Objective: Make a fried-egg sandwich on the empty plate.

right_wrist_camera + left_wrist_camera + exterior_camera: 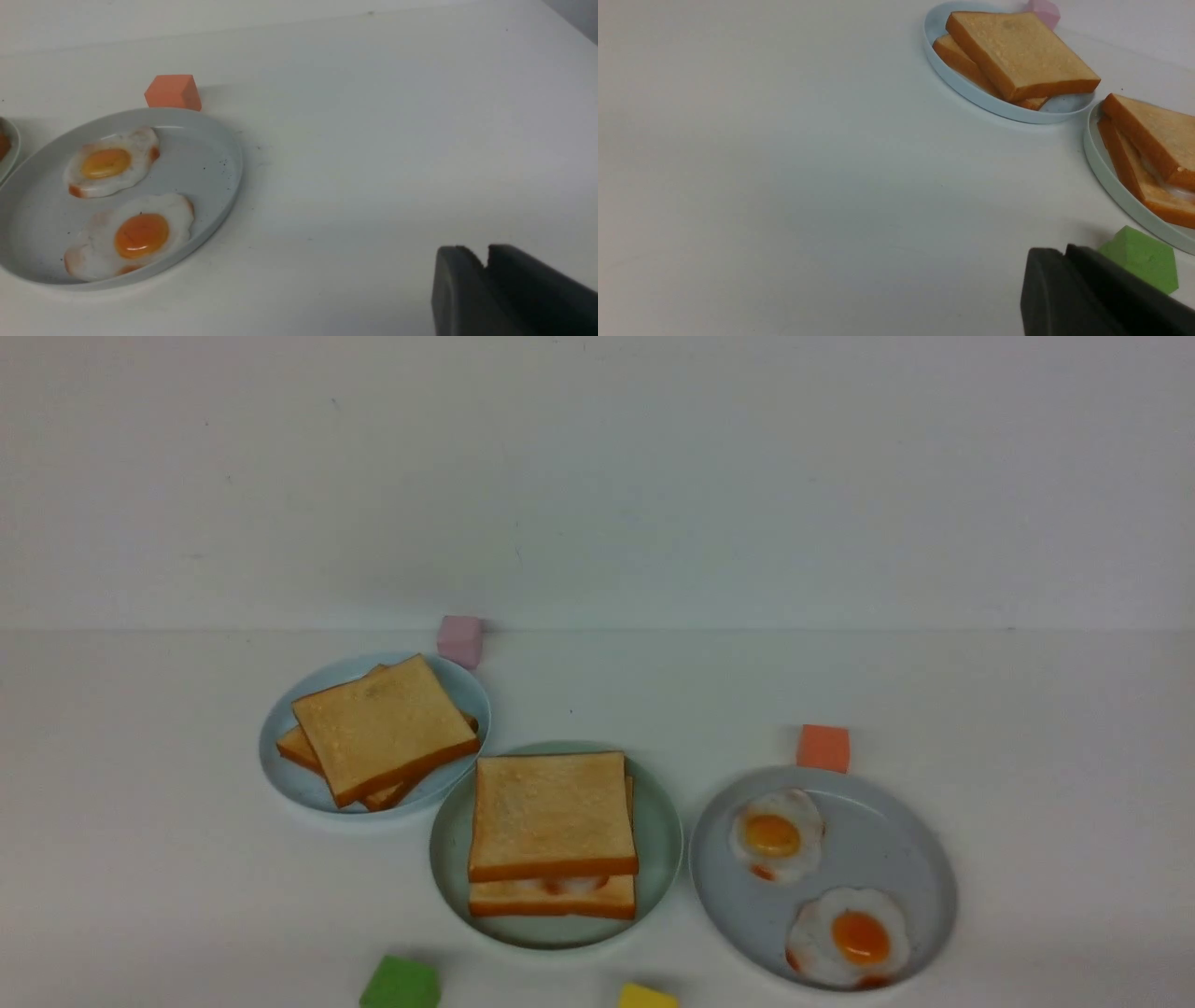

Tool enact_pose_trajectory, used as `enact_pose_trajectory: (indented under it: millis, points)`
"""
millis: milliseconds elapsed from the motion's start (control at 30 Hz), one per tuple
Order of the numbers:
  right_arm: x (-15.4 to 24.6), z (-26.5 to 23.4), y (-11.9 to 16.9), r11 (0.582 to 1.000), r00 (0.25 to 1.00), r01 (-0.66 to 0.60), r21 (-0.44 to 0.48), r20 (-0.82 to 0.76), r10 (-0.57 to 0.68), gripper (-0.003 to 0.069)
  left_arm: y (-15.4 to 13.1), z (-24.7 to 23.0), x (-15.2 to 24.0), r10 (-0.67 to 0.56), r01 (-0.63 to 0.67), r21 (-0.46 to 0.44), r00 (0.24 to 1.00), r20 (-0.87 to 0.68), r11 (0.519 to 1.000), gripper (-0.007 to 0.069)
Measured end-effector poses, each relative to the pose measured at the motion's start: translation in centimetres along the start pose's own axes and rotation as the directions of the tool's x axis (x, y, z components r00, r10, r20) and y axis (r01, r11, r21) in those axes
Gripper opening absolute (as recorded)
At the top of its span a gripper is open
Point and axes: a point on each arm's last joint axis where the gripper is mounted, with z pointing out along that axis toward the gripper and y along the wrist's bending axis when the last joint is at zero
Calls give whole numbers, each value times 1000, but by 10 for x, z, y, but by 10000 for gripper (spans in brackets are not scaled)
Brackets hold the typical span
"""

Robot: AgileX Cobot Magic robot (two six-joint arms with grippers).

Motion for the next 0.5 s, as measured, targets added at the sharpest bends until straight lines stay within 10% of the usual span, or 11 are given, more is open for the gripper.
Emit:
enact_pose_trajectory:
  millis: [500]
  points:
    - [0, 0, 0, 1000, 1000, 0, 0, 0, 0, 134, 0, 0, 0, 0, 0, 0, 1000, 0, 1000, 71]
